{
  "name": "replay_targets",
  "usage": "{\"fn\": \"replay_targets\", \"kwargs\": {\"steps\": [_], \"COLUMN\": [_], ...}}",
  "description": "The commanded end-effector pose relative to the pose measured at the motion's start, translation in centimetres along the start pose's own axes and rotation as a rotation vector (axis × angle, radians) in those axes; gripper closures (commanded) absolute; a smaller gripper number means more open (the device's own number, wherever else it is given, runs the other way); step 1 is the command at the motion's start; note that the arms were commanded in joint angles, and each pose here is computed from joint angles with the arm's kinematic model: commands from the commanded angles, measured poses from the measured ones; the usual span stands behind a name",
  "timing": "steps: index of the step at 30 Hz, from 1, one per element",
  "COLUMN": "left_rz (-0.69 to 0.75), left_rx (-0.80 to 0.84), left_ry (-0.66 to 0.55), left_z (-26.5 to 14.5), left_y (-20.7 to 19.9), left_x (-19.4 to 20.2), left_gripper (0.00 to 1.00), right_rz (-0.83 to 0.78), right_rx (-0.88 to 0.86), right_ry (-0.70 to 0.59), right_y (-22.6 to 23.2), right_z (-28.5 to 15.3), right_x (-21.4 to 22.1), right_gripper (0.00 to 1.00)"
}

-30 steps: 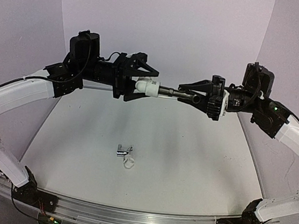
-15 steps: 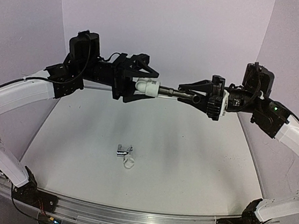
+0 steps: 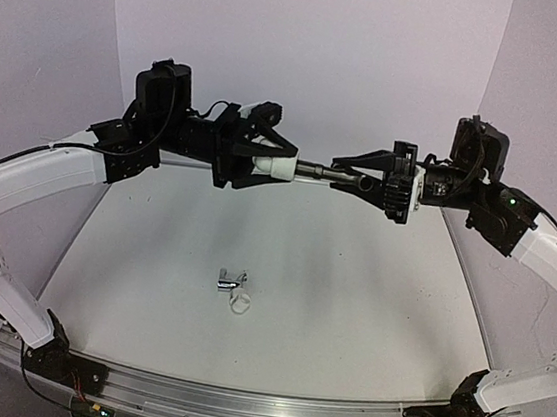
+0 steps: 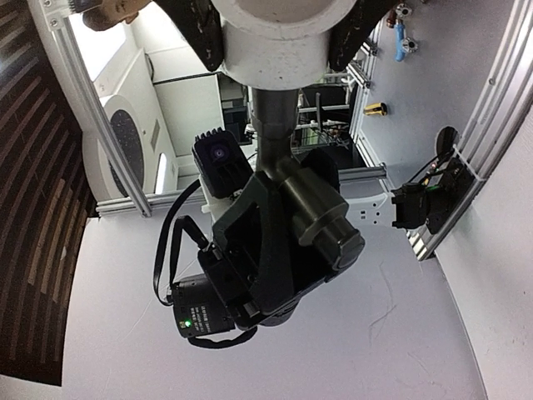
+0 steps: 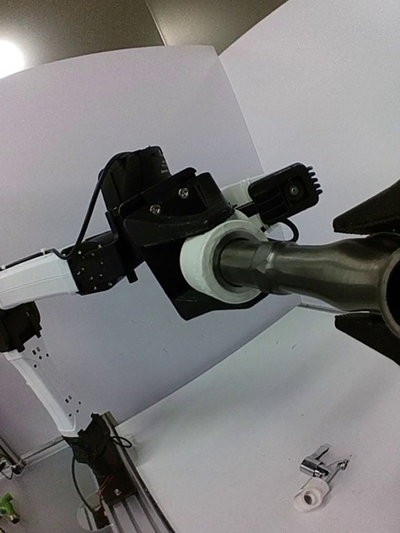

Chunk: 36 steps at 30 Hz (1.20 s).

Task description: Install the water faucets

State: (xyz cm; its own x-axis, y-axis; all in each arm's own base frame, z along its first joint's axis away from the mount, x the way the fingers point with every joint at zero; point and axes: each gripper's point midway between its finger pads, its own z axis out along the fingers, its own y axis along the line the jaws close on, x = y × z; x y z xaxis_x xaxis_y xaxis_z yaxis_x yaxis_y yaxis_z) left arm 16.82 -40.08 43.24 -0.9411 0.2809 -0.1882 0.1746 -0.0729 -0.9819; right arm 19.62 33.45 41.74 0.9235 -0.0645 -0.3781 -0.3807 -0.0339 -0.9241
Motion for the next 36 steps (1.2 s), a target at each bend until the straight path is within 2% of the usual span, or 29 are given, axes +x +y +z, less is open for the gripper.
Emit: {"fn": "replay_targets", "kwargs": {"steps": [1, 5, 10, 16, 18, 22, 24, 28, 31, 35, 36], "left_rz": [0.241, 0.4, 0.681, 1.019, 1.094, 1.147, 1.137, 1.034, 0.948, 0.824, 0.794], "left_rx": [0.038, 0.015, -0.029, -0.131, -0.151, -0.208, -0.233, -0.266, -0.262, -0.243, -0.236], "left_ry": [-0.085, -0.14, -0.257, -0.33, -0.339, -0.332, -0.346, -0.441, -0.505, -0.572, -0.574], "left_z": [-1.0, -1.4, -2.3, -3.6, -3.8, -3.8, -4.0, -5.0, -5.9, -7.0, -7.1], "left_y": [-4.4, -5.9, -7.3, -7.8, -8.2, -8.0, -7.9, -8.1, -8.6, -8.6, -8.5], "left_x": [0.0, -0.5, -1.8, -1.8, -1.9, -2.6, -3.0, -4.1, -4.4, -4.4, -4.3], "left_gripper": [0.88, 0.99, 1.0, 1.0, 1.0, 1.0, 1.0, 1.0, 1.0, 1.0, 1.0], "right_rz": [0.142, 0.444, 0.797, 1.179, 1.292, 1.451, 1.479, 1.442, 1.38, 1.262, 1.221], "right_rx": [0.073, 0.055, -0.028, -0.192, -0.251, -0.343, -0.346, -0.273, -0.169, 0.0, 0.049], "right_ry": [-0.055, -0.076, -0.146, -0.243, -0.253, -0.259, -0.255, -0.246, -0.224, -0.173, -0.159], "right_y": [-3.6, -3.7, -3.2, -4.2, -4.1, -3.9, -4.0, -5.2, -6.3, -8.2, -8.9], "right_z": [-0.1, 0.2, 0.5, 1.0, 1.4, 1.8, 1.8, 1.6, 1.1, 0.1, -0.3], "right_x": [-2.0, -2.0, -3.0, -4.9, -5.0, -5.2, -5.1, -5.1, -4.4, -2.8, -2.6], "right_gripper": [1.0, 1.0, 1.0, 1.0, 1.0, 0.97, 0.87, 0.52, 0.31, 0.07, 0.04]}}
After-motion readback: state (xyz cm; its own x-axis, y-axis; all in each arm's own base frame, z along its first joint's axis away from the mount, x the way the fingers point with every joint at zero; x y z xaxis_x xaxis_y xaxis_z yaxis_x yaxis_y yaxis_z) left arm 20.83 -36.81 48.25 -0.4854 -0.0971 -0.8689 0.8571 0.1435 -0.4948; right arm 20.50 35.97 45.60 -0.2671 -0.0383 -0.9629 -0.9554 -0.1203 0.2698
